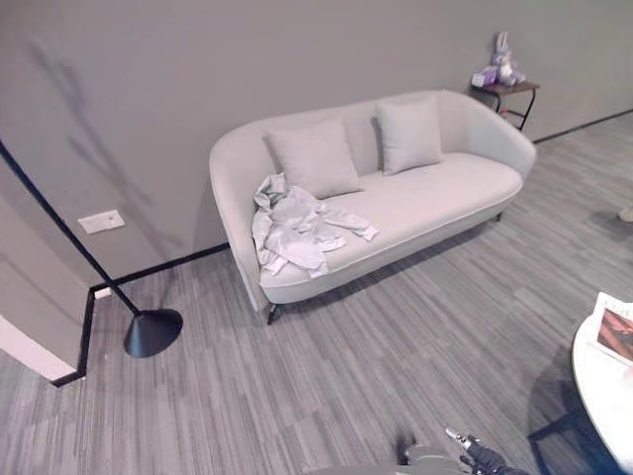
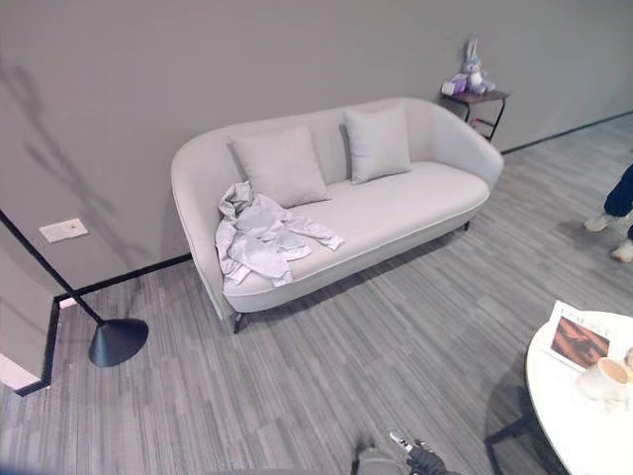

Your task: Hang the clothes on the sofa on the clothes rack.

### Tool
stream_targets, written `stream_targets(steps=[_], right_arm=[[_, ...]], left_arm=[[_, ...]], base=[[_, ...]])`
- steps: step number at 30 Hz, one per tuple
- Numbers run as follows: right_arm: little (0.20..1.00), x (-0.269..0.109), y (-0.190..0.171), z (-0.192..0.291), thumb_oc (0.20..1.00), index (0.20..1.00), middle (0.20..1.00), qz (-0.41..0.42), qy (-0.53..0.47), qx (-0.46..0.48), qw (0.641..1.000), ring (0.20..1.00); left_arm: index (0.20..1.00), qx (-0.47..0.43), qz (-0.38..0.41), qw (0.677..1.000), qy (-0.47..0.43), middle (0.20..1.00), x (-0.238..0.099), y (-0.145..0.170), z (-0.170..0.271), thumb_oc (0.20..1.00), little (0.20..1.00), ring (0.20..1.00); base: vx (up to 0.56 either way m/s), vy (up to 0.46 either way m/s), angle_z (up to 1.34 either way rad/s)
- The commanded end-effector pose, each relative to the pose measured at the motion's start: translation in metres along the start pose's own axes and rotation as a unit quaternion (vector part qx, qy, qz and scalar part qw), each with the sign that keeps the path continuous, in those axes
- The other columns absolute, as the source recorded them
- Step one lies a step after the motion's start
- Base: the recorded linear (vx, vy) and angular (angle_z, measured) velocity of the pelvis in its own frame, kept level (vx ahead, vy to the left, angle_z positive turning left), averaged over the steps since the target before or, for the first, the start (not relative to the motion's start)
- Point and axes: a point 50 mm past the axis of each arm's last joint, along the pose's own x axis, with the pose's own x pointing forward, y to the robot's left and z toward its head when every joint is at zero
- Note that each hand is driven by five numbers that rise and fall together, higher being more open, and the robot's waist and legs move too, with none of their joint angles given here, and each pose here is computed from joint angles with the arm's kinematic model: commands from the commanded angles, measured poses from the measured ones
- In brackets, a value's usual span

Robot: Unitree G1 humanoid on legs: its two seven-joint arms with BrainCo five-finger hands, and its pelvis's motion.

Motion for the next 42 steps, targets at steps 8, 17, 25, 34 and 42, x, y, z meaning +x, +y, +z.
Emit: stream_targets(steps=[8, 17, 25, 34, 42], right_arm=[[1.000, 0.002, 0.021, -0.009, 1.000, 1.000, 1.000, 0.022, 0.015, -0.063, 0.998, 1.000], [1.000, -0.029, 0.038, 0.162, 1.000, 1.000, 1.000, 0.004, -0.303, -0.250, 0.920, 1.000], [1.000, -0.055, 0.112, 0.215, 1.000, 1.000, 1.000, 0.038, -0.397, -0.467, 0.789, 1.000], [1.000, -0.028, 0.136, 0.213, 1.000, 1.000, 1.000, -0.024, -0.323, -0.545, 0.773, 1.000], [1.000, -0.032, 0.164, 0.227, 1.000, 1.000, 1.000, -0.058, -0.305, -0.558, 0.769, 1.000]], left_arm=[[1.000, 0.044, 0.020, 0.996, 0.068, 1.000, -0.006, 0.017, -0.047, 1.000, 1.000, 1.000], [1.000, -0.004, -0.021, 0.998, -0.064, 1.000, 0.001, -0.009, 0.019, 1.000, 1.000, 1.000], [1.000, -0.057, -0.022, 0.998, -0.004, 1.000, -0.001, -0.017, -0.020, 1.000, 1.000, 1.000], [1.000, -0.078, -0.017, 0.996, 0.038, 1.000, -0.004, -0.023, -0.047, 1.000, 1.000, 1.000], [1.000, -0.068, -0.018, 0.998, -0.003, 1.000, -0.001, -0.030, -0.021, 1.000, 1.000, 1.000]], base=[[0.63, -0.266, 1.11], [0.47, -0.252, 0.51], [0.18, 0.096, -0.14], [0.06, 0.196, 0.39], [-0.12, 0.165, -0.04]])
